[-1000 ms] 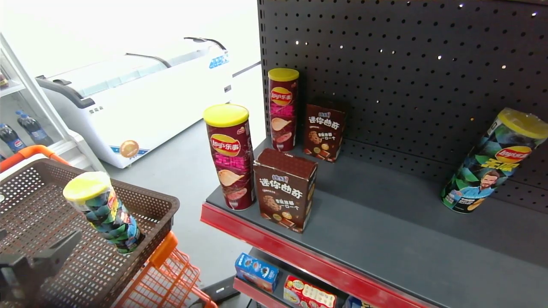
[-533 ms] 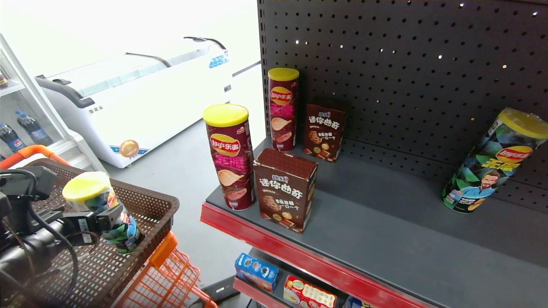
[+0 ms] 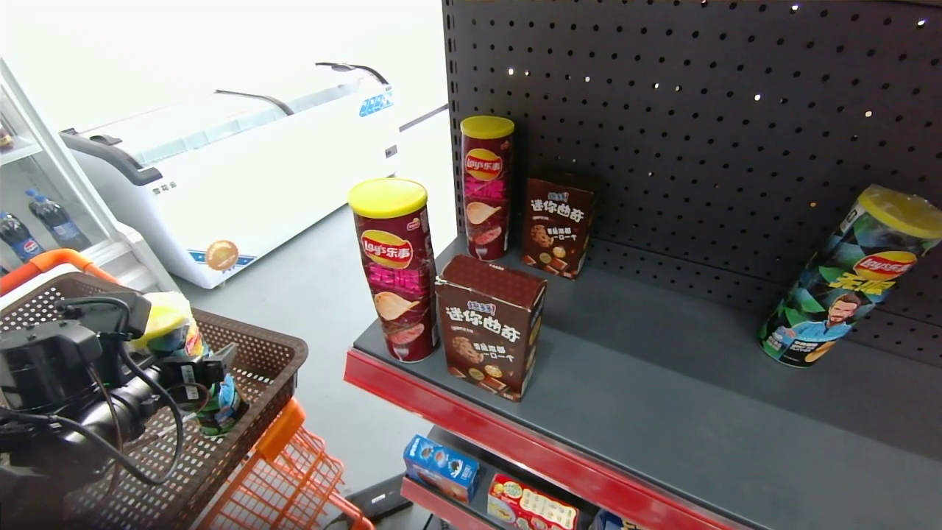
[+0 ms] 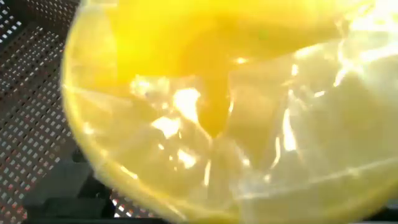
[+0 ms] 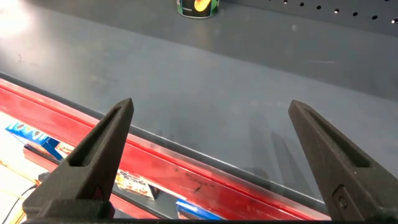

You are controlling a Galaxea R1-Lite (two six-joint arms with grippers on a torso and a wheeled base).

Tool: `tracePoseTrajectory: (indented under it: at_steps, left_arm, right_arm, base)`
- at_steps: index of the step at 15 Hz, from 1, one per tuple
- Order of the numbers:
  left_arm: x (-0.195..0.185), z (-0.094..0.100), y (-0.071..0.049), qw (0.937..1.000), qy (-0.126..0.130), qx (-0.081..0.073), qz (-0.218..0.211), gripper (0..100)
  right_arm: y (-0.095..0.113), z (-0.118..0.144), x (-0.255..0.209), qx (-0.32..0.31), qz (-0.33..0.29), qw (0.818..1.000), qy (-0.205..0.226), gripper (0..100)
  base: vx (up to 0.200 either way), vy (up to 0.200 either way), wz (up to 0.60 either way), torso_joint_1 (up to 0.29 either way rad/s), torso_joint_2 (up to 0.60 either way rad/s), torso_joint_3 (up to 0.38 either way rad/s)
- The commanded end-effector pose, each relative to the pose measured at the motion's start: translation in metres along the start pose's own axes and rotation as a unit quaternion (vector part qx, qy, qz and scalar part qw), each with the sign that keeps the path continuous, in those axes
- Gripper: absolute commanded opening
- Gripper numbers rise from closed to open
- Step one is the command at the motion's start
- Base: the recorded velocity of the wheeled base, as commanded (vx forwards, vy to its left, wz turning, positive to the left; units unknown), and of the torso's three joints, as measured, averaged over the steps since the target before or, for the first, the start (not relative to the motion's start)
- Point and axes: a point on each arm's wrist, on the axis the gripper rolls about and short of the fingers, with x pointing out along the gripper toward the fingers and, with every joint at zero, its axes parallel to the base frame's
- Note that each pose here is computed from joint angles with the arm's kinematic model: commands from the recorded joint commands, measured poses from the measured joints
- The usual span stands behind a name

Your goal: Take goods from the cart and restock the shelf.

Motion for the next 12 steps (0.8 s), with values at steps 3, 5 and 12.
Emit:
tracePoseTrajectory:
  at_steps: [3,5,12]
  left_arm:
    - [0.018,-0.013,-0.002,0.9997,0.024,0.002,-0.001,100]
    - [0.024,-0.008,-0.003,1.0,0.006,0.0,-0.001,100]
    - [0.029,0.01,-0.006,0.9992,-0.038,0.002,-0.006,0]
  right_arm:
    - [0.0,0.0,0.0,0.0,0.0,1.0,0.0,100]
    - [0.0,0.0,0.0,0.0,0.001,1.0,0.0,100]
    - [0.0,0.0,0.0,0.0,0.001,1.0,0.0,100]
  base:
    - [0.0,0.0,0.0,0.0,0.0,0.0]
    - [0.0,0.0,0.0,0.0,0.0,0.0]
    - [0.0,0.0,0.0,0.0,0.0,0.0]
